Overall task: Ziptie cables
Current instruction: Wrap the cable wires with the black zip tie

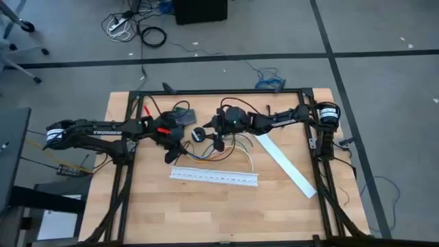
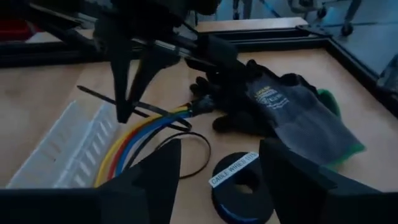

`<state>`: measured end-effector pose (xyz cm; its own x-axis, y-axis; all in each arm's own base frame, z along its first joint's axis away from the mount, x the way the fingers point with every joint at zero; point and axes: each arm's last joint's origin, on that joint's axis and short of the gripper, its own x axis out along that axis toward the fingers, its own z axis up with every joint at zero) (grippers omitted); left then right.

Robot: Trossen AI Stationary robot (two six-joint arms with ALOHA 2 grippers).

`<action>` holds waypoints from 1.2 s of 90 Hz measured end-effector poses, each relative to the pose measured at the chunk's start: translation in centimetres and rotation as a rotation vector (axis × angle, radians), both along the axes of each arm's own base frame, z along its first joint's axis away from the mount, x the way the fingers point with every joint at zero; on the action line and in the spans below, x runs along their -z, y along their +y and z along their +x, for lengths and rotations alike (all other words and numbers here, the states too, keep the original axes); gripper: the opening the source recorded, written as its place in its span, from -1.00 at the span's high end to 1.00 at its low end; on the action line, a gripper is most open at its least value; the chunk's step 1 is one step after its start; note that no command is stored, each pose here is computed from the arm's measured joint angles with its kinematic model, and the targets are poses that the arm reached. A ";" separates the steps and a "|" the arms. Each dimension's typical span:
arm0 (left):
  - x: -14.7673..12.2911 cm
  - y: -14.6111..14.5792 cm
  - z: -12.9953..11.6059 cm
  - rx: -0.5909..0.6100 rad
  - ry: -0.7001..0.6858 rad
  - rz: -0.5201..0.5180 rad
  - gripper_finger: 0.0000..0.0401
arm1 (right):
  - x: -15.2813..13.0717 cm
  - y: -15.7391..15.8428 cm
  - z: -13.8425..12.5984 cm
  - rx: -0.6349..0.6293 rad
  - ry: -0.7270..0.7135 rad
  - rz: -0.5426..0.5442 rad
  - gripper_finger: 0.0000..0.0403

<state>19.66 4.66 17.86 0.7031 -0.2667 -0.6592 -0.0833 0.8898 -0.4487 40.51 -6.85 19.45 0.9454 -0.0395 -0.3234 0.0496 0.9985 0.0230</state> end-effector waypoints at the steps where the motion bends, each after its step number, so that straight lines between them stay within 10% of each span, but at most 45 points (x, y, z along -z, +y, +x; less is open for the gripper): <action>1: 0.0 0.0 0.0 0.000 0.000 0.000 1.00 | 0.0 0.0 0.0 -0.006 -0.001 -0.001 -0.04; 23: 0.0 0.1 0.1 -0.127 0.034 -0.070 1.00 | 0.0 3.7 0.6 -0.207 -0.032 -0.149 -0.03; 45: -0.8 0.7 0.9 -0.446 -0.003 -0.257 1.00 | 0.2 7.2 1.6 -0.152 -0.137 -0.366 0.00; 108: -0.5 0.9 0.8 -0.703 0.079 -0.473 1.00 | 1.7 10.6 2.3 -0.218 -0.202 -0.371 0.11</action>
<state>20.42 5.51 18.33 0.7650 -0.0448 -0.6424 -0.5931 0.3398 -0.7299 42.78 3.73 17.71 0.9871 0.0884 -0.1337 -0.1304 0.9279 -0.3492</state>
